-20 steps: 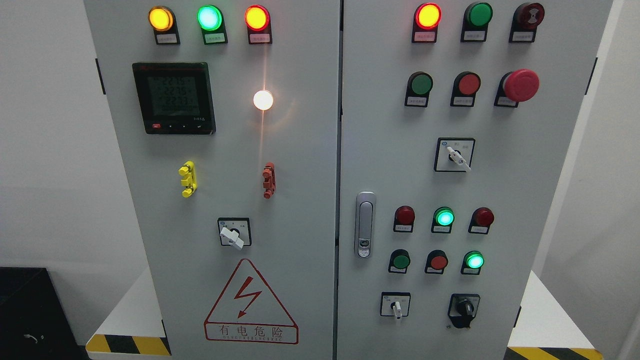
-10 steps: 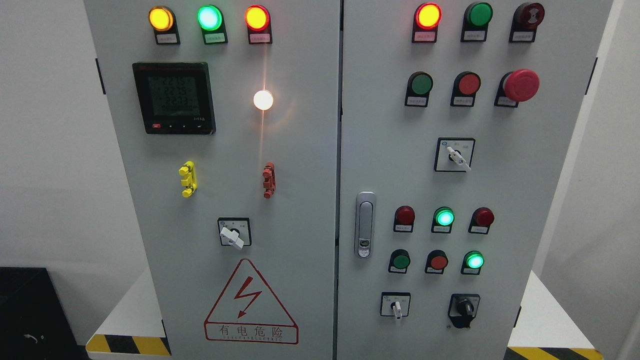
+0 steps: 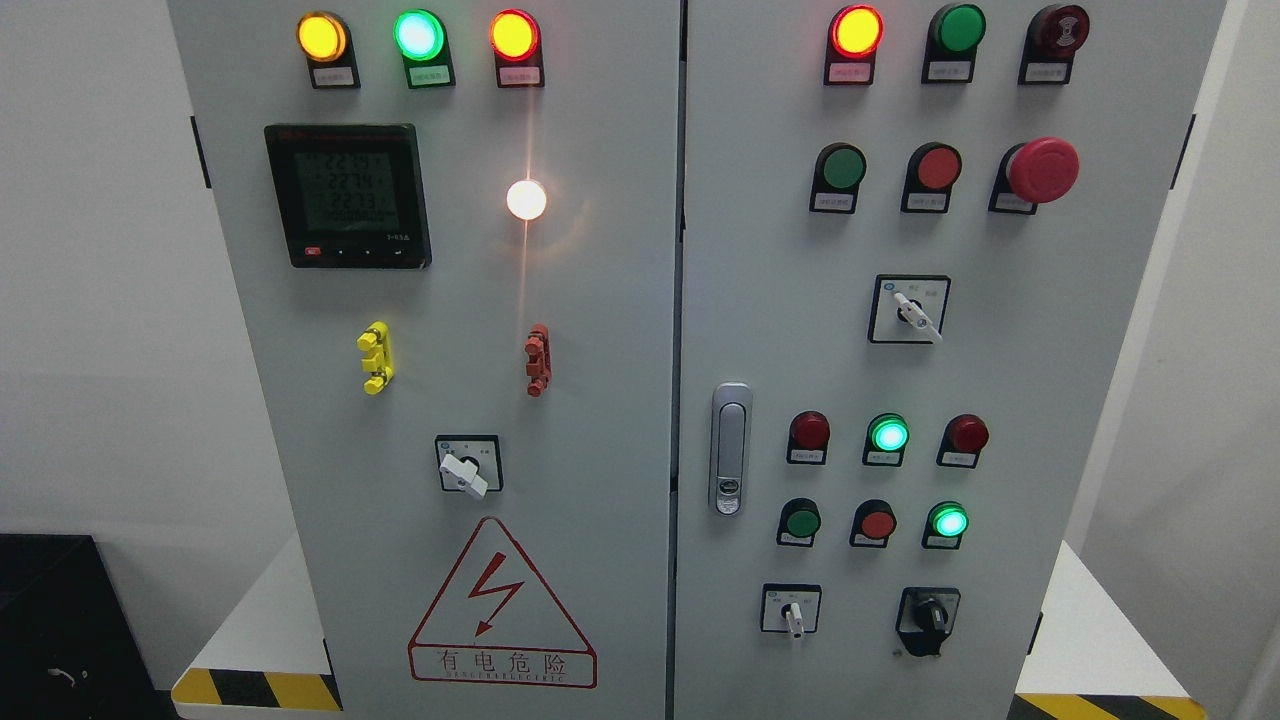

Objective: Flip black knob to close circuit

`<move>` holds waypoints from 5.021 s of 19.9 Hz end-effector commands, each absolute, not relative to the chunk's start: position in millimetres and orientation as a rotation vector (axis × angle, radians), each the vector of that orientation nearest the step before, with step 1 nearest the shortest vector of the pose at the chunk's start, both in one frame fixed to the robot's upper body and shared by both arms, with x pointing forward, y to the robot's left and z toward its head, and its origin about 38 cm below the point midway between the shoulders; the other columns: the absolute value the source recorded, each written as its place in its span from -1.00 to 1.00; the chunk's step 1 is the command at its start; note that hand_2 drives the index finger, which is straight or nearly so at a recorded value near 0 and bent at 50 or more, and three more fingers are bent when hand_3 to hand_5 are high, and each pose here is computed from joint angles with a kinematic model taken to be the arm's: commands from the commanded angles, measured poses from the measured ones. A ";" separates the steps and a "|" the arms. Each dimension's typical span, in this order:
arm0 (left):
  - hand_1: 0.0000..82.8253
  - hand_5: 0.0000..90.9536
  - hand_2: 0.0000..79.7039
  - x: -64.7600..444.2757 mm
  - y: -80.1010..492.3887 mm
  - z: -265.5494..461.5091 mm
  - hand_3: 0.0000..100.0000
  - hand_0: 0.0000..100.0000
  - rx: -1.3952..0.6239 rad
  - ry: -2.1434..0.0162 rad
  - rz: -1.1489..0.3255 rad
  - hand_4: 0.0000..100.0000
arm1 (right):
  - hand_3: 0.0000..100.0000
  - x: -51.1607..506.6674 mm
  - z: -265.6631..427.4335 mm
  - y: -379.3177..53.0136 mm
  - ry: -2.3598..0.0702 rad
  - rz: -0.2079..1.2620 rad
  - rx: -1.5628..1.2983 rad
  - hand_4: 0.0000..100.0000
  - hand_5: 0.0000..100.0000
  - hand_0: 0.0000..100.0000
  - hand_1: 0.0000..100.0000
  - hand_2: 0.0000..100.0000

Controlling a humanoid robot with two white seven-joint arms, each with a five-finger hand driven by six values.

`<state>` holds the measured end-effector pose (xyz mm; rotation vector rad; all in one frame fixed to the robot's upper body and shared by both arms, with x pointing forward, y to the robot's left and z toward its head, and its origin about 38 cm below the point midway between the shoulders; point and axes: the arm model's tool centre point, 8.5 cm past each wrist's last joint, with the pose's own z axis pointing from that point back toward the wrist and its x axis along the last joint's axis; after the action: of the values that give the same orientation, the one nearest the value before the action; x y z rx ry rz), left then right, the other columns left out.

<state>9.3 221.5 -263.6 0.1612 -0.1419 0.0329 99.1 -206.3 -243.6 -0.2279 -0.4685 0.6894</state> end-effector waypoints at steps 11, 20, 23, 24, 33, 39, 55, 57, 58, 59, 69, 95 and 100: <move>0.34 -1.00 -1.00 9.2 221.4 -263.6 -1.00 -0.76 0.160 -0.142 0.033 -1.00 | 0.84 272.5 -90.1 -233.7 -1.091 0.728 -0.698 0.65 0.64 -1.00 -0.99 0.56; 0.34 -1.00 -1.00 9.2 221.3 -263.6 -1.00 -0.76 0.159 -0.142 0.032 -1.00 | 1.00 302.3 -20.3 -242.6 -1.207 0.786 -0.899 0.83 0.87 -1.00 -1.00 0.78; 0.34 -1.00 -1.00 9.2 221.4 -263.6 -1.00 -0.76 0.160 -0.142 0.033 -1.00 | 1.00 308.7 -1.8 -243.8 -1.222 0.806 -0.954 0.86 0.90 -1.00 -1.00 0.80; 0.34 -1.00 -1.00 9.2 221.3 -263.6 -1.00 -0.76 0.159 -0.142 0.032 -1.00 | 1.00 310.4 4.9 -244.0 -1.232 0.818 -0.980 0.88 0.91 -1.00 -1.00 0.81; 0.34 -1.00 -1.00 9.2 221.5 -263.6 -1.00 -0.76 0.161 -0.142 0.032 -1.00 | 1.00 323.1 57.0 -248.4 -1.264 0.812 -1.073 0.94 0.98 -1.00 -1.00 0.86; 0.34 -1.00 -1.00 9.2 221.4 -263.6 -1.00 -0.76 0.160 -0.142 0.033 -1.00 | 1.00 333.2 91.6 -250.9 -1.292 0.773 -1.109 0.95 1.00 -1.00 -0.92 0.87; 0.34 -1.00 -1.00 9.7 221.3 -263.6 -1.00 -0.76 0.159 -0.144 0.032 -1.00 | 1.00 361.0 144.1 -251.2 -1.267 0.777 -1.183 0.96 1.00 -1.00 -1.00 0.87; 0.34 -1.00 -1.00 9.7 221.4 -263.6 -1.00 -0.76 0.160 -0.143 0.034 -1.00 | 1.00 363.5 145.7 -252.0 -1.245 0.784 -1.175 0.96 1.00 -1.00 -1.00 0.88; 0.34 -1.00 -1.00 9.7 221.4 -263.6 -1.00 -0.76 0.160 -0.143 0.034 -1.00 | 1.00 364.6 146.2 -252.4 -1.236 0.783 -1.170 0.96 1.00 -1.00 -1.00 0.88; 0.34 -1.00 -1.00 9.2 221.4 -263.6 -1.00 -0.76 0.160 -0.142 0.033 -1.00 | 1.00 366.3 148.8 -252.4 -1.240 0.778 -1.172 0.96 1.00 -1.00 -1.00 0.88; 0.34 -1.00 -1.00 9.7 221.3 -263.6 -1.00 -0.76 0.159 -0.144 0.032 -1.00 | 1.00 380.4 168.6 -254.9 -1.250 0.775 -1.198 0.96 1.00 -1.00 -1.00 0.87; 0.34 -1.00 -1.00 9.2 221.4 -263.6 -1.00 -0.76 0.160 -0.142 0.033 -1.00 | 1.00 399.7 171.9 -274.6 -1.215 0.738 -1.219 0.96 1.00 -1.00 -1.00 0.86; 0.34 -1.00 -1.00 9.7 221.4 -263.6 -1.00 -0.76 0.160 -0.143 0.034 -1.00 | 1.00 405.4 171.2 -274.7 -1.203 0.747 -1.225 0.96 1.00 -1.00 -1.00 0.86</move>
<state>9.3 221.8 -263.5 0.1650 -0.1417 0.0334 400.0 -270.6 175.9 -1.2257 -1.2272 0.7443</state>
